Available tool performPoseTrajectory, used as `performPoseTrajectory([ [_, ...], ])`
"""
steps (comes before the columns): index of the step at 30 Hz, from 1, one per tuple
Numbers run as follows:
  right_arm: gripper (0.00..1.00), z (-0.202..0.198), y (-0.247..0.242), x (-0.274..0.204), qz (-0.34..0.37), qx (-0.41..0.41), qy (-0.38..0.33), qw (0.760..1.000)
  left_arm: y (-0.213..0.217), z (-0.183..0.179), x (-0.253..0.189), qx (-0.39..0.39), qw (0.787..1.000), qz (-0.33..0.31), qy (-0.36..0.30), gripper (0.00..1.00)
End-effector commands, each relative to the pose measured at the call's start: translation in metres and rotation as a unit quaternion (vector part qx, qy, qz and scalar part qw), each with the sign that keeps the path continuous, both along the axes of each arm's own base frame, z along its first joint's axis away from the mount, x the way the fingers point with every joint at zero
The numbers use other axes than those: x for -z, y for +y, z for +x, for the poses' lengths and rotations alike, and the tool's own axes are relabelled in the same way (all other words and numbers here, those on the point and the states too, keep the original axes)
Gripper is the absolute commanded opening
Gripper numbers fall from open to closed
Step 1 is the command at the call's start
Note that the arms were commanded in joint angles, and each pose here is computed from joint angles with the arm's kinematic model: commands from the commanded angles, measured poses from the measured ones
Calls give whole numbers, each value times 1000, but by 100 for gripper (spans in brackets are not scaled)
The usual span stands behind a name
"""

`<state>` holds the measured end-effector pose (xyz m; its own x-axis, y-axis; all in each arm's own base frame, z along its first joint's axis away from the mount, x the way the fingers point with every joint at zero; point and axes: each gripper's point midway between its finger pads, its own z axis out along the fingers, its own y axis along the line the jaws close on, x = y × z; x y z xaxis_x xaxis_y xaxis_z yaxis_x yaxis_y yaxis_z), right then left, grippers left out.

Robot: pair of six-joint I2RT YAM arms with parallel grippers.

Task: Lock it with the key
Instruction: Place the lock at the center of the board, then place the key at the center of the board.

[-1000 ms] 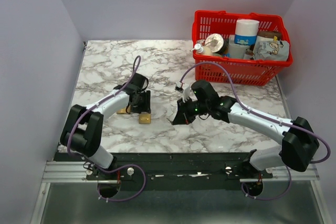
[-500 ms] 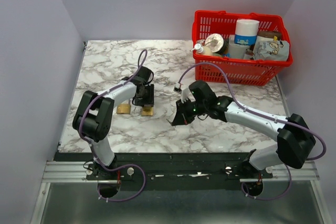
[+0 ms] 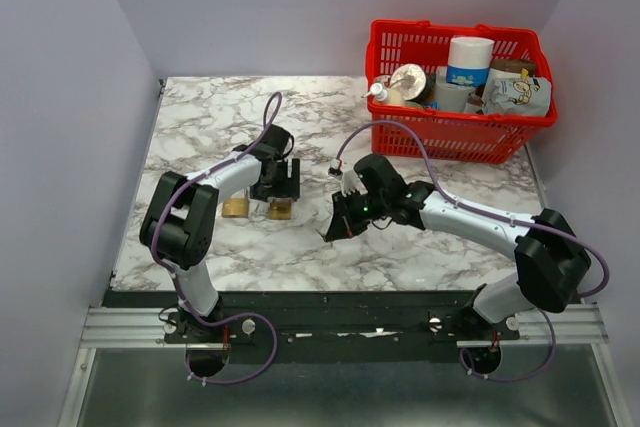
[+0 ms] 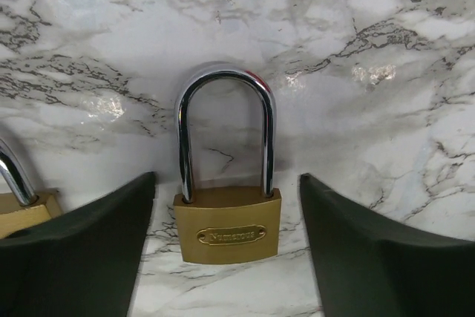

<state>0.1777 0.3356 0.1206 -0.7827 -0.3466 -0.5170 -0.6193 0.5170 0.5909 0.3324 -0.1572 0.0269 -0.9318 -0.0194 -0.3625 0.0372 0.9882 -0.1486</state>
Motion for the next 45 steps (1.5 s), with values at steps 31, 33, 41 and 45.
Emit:
performPoseTrajectory([
  [31,1,93,62,66,-5,130,34,991,59,-5,-247,-82,933,-186,-297,99],
  [33,1,107,59,72,-15,150,28,988,61,-5,-245,-85,934,-187,-294,99],
  [41,1,134,53,87,-29,176,18,984,61,-9,-239,-95,934,-202,-280,99],
  [45,3,138,49,93,-46,181,16,982,61,-8,-240,-97,933,-206,-279,99],
])
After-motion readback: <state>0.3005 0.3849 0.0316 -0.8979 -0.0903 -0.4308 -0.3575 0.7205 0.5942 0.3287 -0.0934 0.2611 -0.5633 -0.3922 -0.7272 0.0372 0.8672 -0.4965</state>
